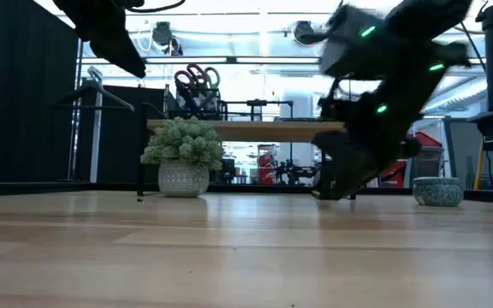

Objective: Pick and place office supplies into organizer
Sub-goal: Move the black stapler under the shelf

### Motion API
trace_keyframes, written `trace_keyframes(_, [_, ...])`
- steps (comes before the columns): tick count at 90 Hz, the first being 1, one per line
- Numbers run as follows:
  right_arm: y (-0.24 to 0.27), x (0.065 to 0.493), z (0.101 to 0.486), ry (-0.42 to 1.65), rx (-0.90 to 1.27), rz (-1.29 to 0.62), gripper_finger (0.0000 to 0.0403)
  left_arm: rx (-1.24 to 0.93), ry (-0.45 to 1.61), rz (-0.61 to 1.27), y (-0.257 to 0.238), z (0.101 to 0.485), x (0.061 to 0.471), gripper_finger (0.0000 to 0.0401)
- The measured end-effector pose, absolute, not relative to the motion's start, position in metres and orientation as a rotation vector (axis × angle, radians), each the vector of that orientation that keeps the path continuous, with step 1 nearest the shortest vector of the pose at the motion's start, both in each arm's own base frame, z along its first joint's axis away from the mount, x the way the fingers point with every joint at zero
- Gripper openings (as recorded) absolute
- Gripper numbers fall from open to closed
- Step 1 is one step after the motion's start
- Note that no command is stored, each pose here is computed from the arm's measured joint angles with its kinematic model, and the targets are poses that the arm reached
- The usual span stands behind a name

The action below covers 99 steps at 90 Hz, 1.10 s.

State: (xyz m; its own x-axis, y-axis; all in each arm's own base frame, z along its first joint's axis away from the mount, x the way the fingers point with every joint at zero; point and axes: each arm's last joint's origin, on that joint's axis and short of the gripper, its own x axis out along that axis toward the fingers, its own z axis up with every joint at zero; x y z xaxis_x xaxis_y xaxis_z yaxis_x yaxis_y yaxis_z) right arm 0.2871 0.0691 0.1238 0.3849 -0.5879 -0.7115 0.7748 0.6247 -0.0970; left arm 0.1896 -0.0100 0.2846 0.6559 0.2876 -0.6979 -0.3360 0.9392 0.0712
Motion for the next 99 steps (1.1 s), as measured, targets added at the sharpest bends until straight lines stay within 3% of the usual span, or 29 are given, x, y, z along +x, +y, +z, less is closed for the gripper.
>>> trace_keyframes(17, [0.098, 0.261, 0.115, 0.387, 0.076, -0.984, 0.0054, -0.054, 0.776, 0.361, -0.010, 0.285, 0.190, 0.0167])
trace_keyframes(41, [0.072, 0.264, 0.103, 0.397, 0.039, -1.072, 0.0050, -0.056, 0.770, 0.363, -0.010, 0.285, 0.190, 0.0167])
trace_keyframes(58, [0.043, 0.276, 0.102, 0.428, -0.007, -1.149, 0.0005, -0.056, 0.769, 0.364, -0.010, 0.285, 0.190, 0.0167])
trace_keyframes(99, [0.018, 0.288, 0.080, 0.531, -0.038, -1.174, 0.0001, -0.054, 0.773, 0.364, -0.010, 0.285, 0.190, 0.0167])
